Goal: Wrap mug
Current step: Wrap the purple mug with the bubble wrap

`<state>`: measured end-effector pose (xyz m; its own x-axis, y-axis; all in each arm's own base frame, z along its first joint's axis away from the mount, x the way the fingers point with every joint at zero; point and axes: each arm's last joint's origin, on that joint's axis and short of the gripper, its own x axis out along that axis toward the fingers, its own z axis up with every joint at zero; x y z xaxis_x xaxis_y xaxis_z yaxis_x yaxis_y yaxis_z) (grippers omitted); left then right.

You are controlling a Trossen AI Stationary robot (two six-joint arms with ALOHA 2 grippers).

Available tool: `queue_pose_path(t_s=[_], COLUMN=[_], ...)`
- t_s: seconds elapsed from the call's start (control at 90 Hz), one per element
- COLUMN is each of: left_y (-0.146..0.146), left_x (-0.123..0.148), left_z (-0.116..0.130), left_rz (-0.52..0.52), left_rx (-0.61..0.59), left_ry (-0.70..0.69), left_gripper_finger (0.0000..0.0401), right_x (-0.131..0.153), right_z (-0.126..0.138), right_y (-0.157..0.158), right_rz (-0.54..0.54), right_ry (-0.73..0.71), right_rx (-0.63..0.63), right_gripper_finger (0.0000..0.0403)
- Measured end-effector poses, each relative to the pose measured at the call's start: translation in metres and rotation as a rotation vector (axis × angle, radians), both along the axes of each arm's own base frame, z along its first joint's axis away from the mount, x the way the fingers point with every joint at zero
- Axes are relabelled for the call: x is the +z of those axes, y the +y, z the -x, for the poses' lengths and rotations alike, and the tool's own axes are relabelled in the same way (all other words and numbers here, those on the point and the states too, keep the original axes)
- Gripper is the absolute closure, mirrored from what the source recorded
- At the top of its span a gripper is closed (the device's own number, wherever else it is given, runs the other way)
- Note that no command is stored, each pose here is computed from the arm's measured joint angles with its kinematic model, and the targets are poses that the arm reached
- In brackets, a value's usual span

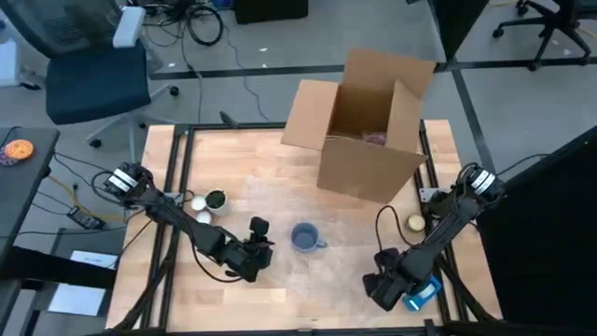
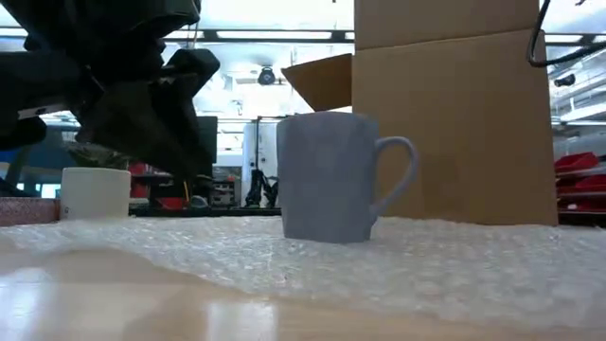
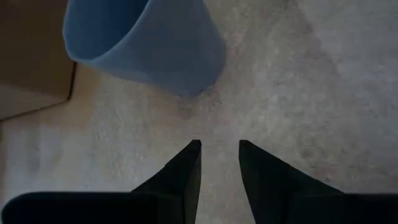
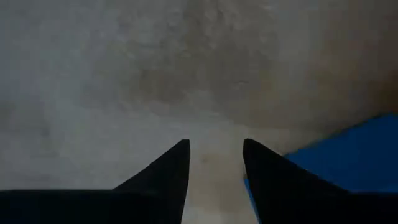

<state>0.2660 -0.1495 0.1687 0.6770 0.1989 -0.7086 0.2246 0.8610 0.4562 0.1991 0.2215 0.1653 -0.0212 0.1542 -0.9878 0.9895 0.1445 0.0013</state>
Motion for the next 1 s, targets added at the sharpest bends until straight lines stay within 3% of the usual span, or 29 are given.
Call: queue_pose_path(t_s=[0.267,0.433,0.789,1.0], left_y=[0.0,-0.001,-0.002,-0.002], left_x=[0.0,0.001,0.003,0.003], left_z=[0.0,-0.001,-0.003,-0.003], left_rz=[-0.014,-0.008,-0.007,-0.007], left_rx=[-0.016,-0.016,-0.035,-0.034], left_ry=[0.003,-0.006,-0.031,-0.032], left_gripper_finger=[0.0311,0.0311,0.0311,0.0311], right_x=[-0.028,-0.029,-0.018,-0.015], right_z=[0.003,-0.013,-0.042,-0.054], right_y=[-0.014,-0.015,-0.028,-0.033], right_rz=[-0.074,-0.128,0.017,0.161], right_ry=[0.005,-0.14,-0.37,-0.539], right_rx=[-0.039,-0.009,0.042,0.074], right_gripper_finger=[0.0277,0.0278,0.0302,0.0367])
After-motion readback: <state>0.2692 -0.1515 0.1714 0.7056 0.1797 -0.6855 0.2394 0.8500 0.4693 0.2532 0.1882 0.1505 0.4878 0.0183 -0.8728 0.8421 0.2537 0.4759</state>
